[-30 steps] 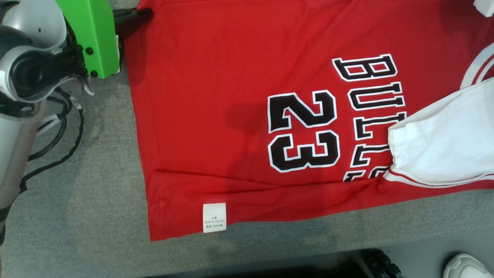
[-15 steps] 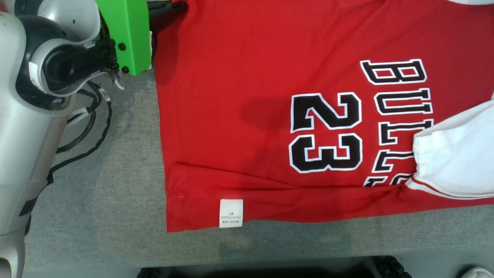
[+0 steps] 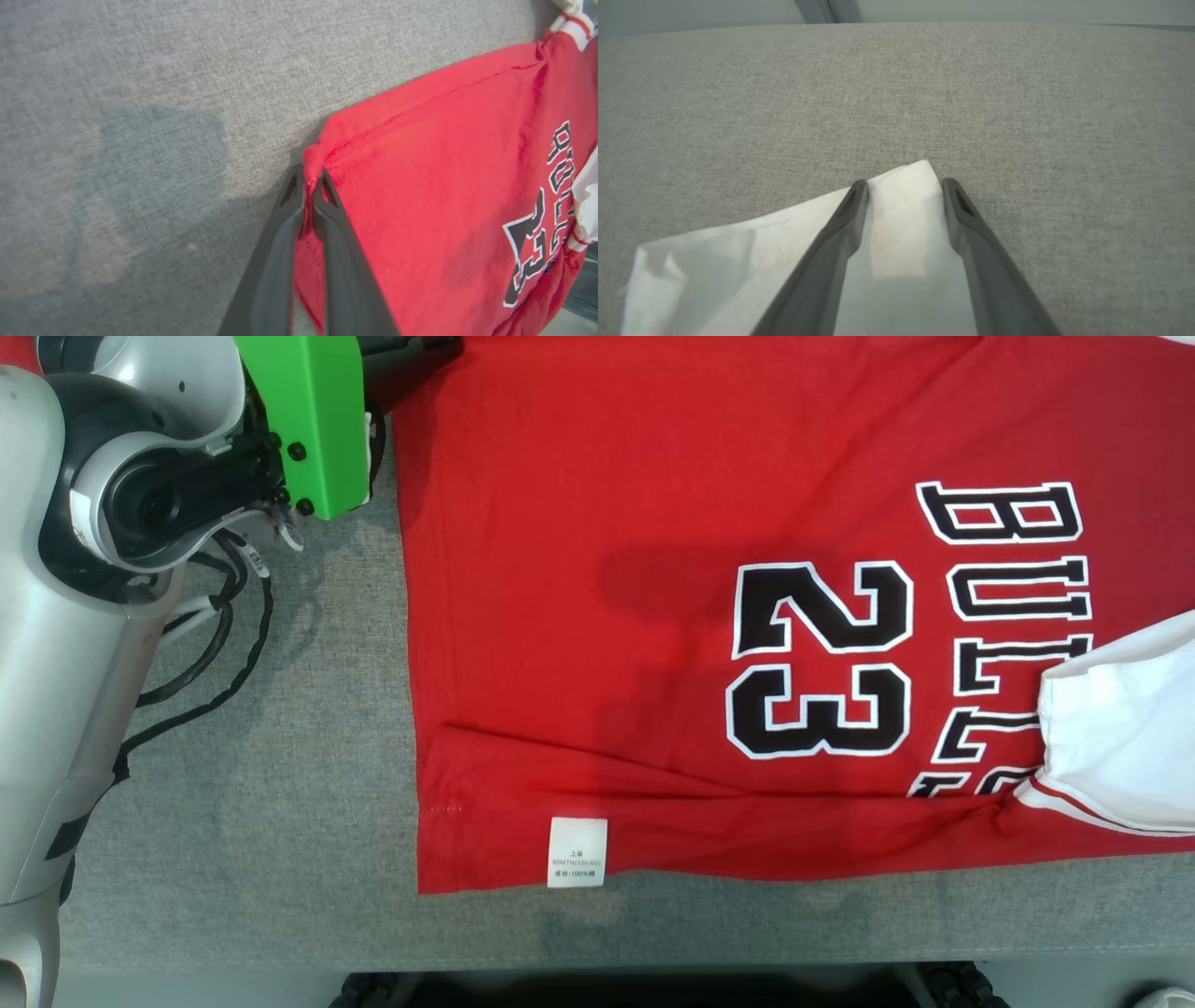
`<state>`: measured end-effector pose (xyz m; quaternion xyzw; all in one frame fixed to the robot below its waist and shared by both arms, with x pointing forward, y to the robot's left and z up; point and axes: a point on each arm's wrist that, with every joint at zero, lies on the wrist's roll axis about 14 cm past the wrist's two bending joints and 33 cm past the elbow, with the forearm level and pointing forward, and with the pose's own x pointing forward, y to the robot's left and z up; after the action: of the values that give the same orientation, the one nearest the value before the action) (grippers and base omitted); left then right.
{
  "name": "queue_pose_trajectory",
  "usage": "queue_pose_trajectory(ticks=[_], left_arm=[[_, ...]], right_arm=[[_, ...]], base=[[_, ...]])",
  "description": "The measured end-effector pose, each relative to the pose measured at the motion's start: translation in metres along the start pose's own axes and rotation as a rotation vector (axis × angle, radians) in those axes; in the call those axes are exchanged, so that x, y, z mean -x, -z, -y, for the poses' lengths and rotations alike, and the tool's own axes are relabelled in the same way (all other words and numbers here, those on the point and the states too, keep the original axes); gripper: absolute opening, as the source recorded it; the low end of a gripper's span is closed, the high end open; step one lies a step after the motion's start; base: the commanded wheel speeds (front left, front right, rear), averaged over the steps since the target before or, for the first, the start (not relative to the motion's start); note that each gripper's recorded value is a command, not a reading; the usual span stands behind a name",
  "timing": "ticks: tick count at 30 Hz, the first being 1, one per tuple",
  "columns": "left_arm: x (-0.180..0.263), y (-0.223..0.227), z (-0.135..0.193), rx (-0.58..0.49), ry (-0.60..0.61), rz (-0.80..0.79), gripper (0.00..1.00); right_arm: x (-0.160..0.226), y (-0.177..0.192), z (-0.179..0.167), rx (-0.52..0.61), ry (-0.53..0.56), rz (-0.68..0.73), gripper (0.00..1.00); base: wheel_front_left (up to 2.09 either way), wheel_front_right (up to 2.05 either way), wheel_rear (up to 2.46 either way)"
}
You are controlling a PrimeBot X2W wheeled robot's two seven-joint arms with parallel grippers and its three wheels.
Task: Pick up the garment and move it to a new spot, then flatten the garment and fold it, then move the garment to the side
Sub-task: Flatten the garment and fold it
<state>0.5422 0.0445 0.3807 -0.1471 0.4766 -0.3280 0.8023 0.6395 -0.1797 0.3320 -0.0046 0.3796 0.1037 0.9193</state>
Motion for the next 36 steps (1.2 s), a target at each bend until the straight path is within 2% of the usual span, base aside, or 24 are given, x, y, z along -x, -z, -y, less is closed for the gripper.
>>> queue_pose_trajectory(ticks=[1,2,5,6,7,13,20,29,36], left_arm=[[0.000,0.000,0.000,0.000,-0.001,0.000,0.00],[0.000,0.000,0.000,-0.004,0.002,0.000,0.00],[0.000,0.000,-0.001,-0.004,0.001,0.000,0.00],[0.000,0.000,-0.002,-0.004,0.000,0.000,0.00],[0.000,0.000,-0.002,-0.003,0.000,0.000,0.00],[0.000,-0.003,-0.006,0.001,-0.009,0.015,0.00],[0.000,-0.009,-0.014,0.004,-0.028,0.043,0.00],[0.004,-0.008,-0.010,0.029,-0.025,0.083,0.00],[0.015,-0.010,0.001,0.028,-0.007,0.137,0.00]], right_arm=[[0.000,0.001,0.001,-0.002,0.003,-0.003,0.65],[0.000,0.001,0.003,-0.005,0.007,-0.004,0.59],[-0.001,0.003,0.006,-0.012,0.016,-0.009,0.31],[-0.001,0.003,0.007,-0.013,0.018,-0.010,0.11],[-0.001,0.003,0.008,-0.015,0.020,-0.010,0.00],[-0.001,0.001,0.005,-0.021,0.013,0.017,0.00],[0.008,-0.023,-0.013,-0.080,-0.072,0.144,0.00],[0.046,-0.041,0.009,-0.061,-0.053,0.273,0.00],[0.079,-0.039,0.007,-0.077,-0.089,0.346,0.00]], base=[[0.00,0.00,0.00],[0.00,0.00,0.00],[0.00,0.00,0.00],[0.00,0.00,0.00],[0.00,0.00,0.00],[0.00,0.00,0.00],[0.00,0.00,0.00],[0.00,0.00,0.00],[0.00,0.00,0.00]])
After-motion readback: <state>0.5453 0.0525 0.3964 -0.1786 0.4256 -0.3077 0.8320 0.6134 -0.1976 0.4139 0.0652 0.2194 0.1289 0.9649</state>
